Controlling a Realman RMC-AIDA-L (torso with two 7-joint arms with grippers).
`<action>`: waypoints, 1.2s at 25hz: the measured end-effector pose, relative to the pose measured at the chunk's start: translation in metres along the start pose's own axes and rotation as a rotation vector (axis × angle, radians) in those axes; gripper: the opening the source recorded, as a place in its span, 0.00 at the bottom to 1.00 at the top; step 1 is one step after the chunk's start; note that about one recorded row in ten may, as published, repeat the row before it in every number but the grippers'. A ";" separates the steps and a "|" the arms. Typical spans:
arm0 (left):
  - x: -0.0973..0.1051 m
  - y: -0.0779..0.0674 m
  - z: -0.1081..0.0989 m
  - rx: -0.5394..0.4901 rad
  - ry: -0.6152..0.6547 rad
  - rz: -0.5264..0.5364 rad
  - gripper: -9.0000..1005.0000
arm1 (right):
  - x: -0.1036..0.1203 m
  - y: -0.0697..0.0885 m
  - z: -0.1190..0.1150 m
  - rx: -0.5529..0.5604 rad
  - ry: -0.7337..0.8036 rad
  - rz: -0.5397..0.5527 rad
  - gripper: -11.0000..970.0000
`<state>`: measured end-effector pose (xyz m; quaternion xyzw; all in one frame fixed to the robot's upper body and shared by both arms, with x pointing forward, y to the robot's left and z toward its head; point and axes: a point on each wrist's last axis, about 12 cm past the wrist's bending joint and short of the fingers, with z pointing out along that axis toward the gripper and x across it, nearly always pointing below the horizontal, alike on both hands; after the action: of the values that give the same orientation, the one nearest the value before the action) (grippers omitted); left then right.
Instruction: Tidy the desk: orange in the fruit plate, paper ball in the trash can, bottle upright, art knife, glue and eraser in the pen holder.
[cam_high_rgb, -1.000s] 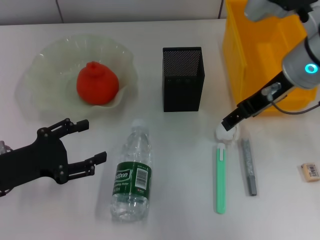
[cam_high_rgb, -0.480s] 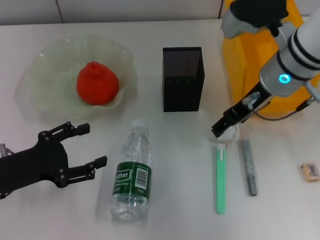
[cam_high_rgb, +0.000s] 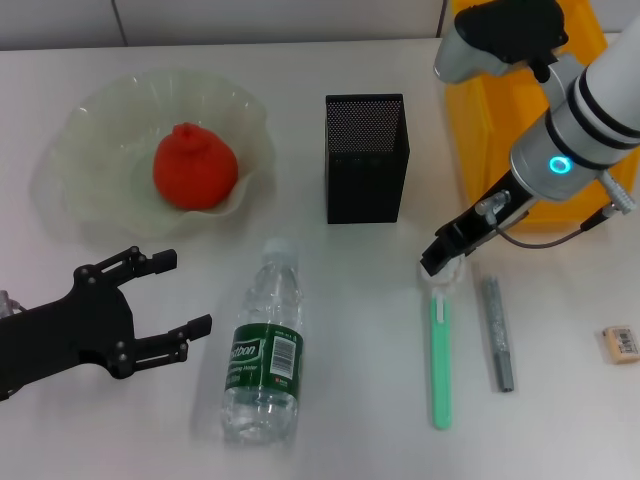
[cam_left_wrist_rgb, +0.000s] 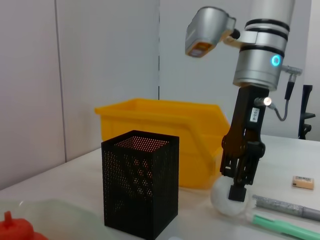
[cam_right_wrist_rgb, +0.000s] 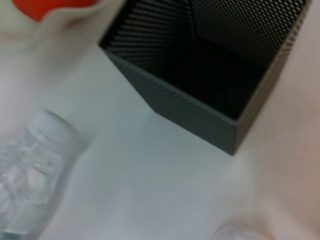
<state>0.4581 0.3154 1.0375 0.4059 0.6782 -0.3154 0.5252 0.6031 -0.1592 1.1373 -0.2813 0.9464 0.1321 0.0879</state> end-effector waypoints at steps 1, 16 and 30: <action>0.000 0.000 0.000 0.000 0.000 0.000 0.86 | 0.001 0.001 -0.004 -0.008 -0.009 -0.005 0.58; -0.006 -0.005 -0.006 0.053 -0.044 0.004 0.86 | 0.023 -0.025 -0.149 0.082 -0.402 0.035 0.46; -0.024 -0.001 -0.009 0.105 -0.078 -0.032 0.86 | 0.029 -0.086 -0.091 0.095 -0.463 0.108 0.53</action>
<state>0.4562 0.3171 1.0627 0.4094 0.6461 -0.3746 0.5241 0.6186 -0.2706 1.1998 -0.1879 0.9199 0.1530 0.3084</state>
